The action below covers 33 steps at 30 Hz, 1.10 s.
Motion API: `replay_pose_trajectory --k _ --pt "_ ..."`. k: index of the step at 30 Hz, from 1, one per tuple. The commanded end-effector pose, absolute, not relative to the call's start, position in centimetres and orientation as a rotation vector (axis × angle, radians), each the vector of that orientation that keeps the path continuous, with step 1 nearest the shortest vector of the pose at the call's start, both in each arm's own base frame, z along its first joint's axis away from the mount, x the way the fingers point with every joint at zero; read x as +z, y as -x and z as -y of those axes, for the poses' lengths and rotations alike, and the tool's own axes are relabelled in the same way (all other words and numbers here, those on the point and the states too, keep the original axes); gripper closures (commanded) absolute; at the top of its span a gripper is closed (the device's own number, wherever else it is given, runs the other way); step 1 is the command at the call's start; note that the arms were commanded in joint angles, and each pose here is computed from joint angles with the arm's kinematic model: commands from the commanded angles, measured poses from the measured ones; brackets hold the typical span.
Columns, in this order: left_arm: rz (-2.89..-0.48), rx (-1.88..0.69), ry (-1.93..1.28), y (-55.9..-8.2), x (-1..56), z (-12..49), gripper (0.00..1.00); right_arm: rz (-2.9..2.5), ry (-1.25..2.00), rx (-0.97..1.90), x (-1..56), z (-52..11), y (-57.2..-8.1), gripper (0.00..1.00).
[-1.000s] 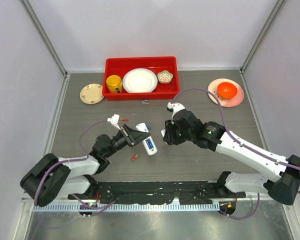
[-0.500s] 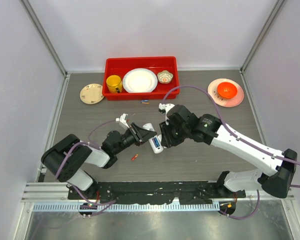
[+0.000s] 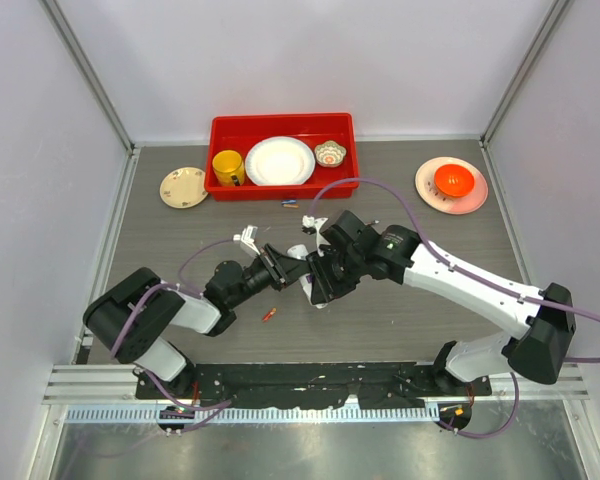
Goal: Load the batteries into the remote control
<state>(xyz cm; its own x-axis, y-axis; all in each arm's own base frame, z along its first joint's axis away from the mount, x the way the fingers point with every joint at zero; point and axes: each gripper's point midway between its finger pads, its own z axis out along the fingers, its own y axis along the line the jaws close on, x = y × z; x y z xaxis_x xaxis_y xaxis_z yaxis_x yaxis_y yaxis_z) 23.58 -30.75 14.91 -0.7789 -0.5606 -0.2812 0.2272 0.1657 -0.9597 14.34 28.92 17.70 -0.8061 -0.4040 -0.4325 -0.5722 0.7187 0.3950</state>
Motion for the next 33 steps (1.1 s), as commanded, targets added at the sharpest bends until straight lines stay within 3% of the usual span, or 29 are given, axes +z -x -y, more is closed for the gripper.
replay_pose_trajectory --k 1,33 --pt "-1.460 -1.858 0.152 -22.5 24.4 30.5 1.00 -2.566 0.776 0.788 18.8 -29.8 -15.0 0.99" --pt "-1.474 -1.884 0.116 -21.2 24.3 30.8 1.00 -2.582 0.763 0.593 17.5 -28.2 -17.3 0.99"
